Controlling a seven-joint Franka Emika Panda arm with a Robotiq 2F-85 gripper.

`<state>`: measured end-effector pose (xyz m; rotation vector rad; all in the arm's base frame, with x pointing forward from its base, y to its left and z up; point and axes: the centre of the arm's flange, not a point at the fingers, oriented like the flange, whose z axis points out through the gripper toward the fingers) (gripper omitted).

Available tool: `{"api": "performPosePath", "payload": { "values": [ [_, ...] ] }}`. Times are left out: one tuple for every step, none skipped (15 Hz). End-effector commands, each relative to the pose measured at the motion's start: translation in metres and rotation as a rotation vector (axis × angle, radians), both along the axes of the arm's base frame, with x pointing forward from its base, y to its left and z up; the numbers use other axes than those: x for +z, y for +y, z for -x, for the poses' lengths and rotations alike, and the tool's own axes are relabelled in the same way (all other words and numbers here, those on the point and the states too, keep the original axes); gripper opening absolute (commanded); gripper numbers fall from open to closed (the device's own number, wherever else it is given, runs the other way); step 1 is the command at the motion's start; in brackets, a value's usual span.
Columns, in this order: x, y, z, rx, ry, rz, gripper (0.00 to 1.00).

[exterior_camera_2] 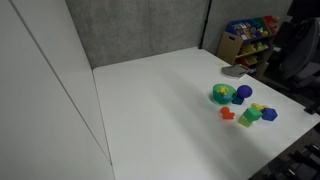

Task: Put the green block on top of the yellow block, move the green bowl to the right, pick up the yellow toy on the left and put it in the green bowl

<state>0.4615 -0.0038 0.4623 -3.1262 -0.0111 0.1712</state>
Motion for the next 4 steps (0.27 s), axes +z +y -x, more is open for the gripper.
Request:
{"api": "performPosePath", "payload": {
  "values": [
    [-0.0017,0.0003,0.0015,0.001,0.004,0.0,1.0],
    [-0.0037,0.0005,0.0024,0.001,0.008,0.0,1.0],
    [-0.0048,0.0006,0.0029,0.001,0.01,0.0,1.0],
    [-0.005,0.0006,0.003,0.001,0.011,0.0,1.0]
  ]
}}
